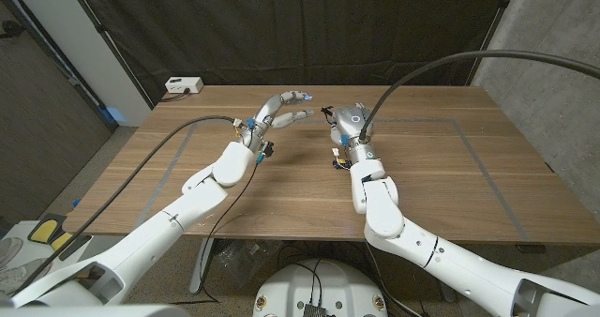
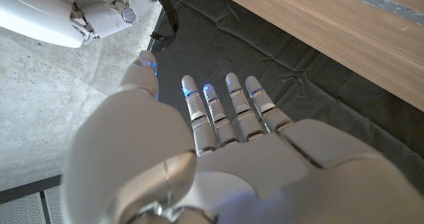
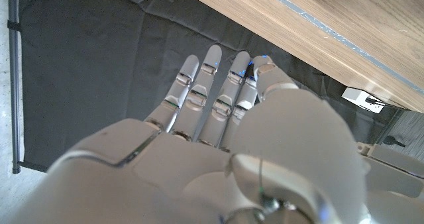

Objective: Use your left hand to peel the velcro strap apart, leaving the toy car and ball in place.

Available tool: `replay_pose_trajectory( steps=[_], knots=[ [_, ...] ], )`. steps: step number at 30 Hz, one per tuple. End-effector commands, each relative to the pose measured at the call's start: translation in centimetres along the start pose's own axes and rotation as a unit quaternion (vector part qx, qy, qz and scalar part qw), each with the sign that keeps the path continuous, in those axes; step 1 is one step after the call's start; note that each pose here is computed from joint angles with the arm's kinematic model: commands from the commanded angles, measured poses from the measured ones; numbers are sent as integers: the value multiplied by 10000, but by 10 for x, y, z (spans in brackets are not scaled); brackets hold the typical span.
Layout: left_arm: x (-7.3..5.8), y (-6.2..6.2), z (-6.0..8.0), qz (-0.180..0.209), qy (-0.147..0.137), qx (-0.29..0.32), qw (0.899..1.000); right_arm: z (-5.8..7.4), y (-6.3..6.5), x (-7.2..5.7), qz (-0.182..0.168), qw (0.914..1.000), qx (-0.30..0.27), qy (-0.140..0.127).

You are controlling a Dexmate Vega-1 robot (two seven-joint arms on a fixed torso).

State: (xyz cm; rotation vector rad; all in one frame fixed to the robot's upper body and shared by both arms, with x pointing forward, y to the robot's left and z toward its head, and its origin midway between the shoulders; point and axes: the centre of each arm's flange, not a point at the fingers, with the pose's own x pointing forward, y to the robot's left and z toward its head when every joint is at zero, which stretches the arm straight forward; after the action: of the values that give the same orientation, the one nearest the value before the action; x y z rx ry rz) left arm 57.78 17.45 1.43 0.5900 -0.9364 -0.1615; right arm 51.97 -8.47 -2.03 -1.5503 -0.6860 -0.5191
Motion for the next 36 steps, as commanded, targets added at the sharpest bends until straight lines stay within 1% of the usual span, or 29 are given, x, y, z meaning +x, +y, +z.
replay_pose_trajectory(
  steps=[1, 10, 16, 21, 28, 30, 33, 36],
  knots=[
    [-5, -11, 3, 471, 45, -160, 9988, 4, -5, -2, -46, 10000, -46, -56],
    [-9, -16, 6, 767, 76, -213, 9968, 10, -10, -6, -189, 9993, -257, -185],
    [-9, -17, 8, 790, 66, -177, 9967, 12, -13, -8, -263, 9991, -246, -231],
    [-9, -18, 10, 808, 62, -146, 9966, 16, -15, -11, -378, 9978, -463, -284],
    [-11, -20, 11, 881, 90, -90, 9960, 17, -17, -13, -438, 9973, -486, -342],
    [-11, -21, 11, 827, 69, -23, 9965, 17, -17, -13, -441, 9972, -484, -358],
    [-12, -22, 17, 699, -59, 247, 9972, 16, -16, -11, -429, 9975, -442, -344],
    [-12, -23, 19, 646, -126, 323, 9973, 15, -16, -10, -428, 9976, -419, -342]
  ],
)
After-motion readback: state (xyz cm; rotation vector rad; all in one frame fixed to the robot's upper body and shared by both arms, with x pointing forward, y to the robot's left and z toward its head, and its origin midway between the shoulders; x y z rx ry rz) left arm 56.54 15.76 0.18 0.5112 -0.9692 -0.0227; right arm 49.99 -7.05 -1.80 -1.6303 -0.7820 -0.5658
